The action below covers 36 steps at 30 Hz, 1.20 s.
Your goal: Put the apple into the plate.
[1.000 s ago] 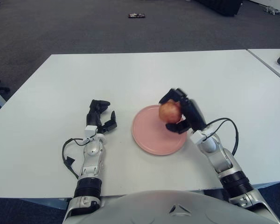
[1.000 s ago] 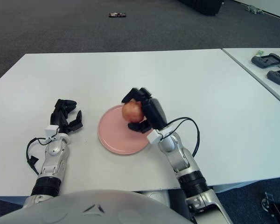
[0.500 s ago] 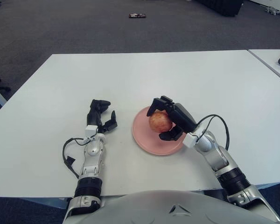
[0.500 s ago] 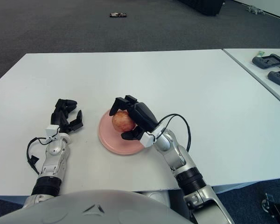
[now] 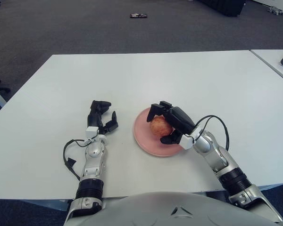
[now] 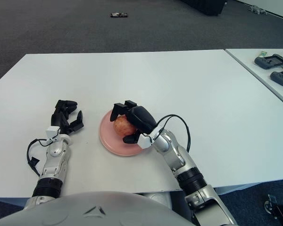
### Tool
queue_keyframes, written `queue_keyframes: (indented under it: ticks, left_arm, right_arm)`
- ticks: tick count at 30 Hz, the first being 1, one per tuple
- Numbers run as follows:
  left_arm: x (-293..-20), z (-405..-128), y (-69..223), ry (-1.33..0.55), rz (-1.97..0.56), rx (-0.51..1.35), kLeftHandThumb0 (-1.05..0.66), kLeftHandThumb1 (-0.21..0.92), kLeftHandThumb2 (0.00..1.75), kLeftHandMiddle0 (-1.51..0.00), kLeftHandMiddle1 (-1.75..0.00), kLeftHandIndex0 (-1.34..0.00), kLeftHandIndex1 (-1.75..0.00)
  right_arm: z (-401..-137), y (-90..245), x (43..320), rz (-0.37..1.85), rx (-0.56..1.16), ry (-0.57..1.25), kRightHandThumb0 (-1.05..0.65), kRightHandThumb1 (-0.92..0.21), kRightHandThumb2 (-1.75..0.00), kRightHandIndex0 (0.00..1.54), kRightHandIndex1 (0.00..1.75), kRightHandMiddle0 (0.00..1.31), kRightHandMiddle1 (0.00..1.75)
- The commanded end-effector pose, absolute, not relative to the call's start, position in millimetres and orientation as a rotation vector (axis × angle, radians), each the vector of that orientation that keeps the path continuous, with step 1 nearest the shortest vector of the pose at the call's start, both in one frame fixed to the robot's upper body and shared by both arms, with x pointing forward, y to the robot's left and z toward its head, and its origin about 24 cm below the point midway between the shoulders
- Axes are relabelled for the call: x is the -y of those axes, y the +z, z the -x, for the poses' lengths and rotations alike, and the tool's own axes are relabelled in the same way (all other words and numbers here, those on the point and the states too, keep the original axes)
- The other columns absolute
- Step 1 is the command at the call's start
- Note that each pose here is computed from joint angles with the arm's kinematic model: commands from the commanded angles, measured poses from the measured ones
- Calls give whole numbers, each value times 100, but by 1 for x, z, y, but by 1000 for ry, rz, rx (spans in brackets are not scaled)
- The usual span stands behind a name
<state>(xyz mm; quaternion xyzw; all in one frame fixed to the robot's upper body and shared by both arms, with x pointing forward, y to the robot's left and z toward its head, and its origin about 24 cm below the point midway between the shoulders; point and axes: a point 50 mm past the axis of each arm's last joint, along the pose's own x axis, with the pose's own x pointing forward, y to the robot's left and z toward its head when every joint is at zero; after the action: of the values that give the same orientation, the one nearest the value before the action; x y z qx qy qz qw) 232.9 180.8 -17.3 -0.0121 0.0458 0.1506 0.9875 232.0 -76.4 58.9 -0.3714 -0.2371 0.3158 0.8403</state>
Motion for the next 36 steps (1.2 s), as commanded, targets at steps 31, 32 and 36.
queue_keyframes:
  ticks: [31,32,36]
  left_arm:
    - [-182,-227,-27,291,22,-145,-1,38,113,-74,-134,-41,-175]
    - [-182,-227,-27,291,20,-145,-1,38,112,-74,-134,-41,-175]
    - [-182,-227,-27,292,15,-148,-1,41,108,-72,-133,-39,-175]
  right_arm:
    - [-225,68,88,1012,440,627,-104,-75,-62,0,0,0,1]
    - [-225,68,88,1011,434,631,-104,-76,-60,0,0,0,0]
    - [-225,69,88,1007,424,636,-105,-79,-56,0,0,0,0]
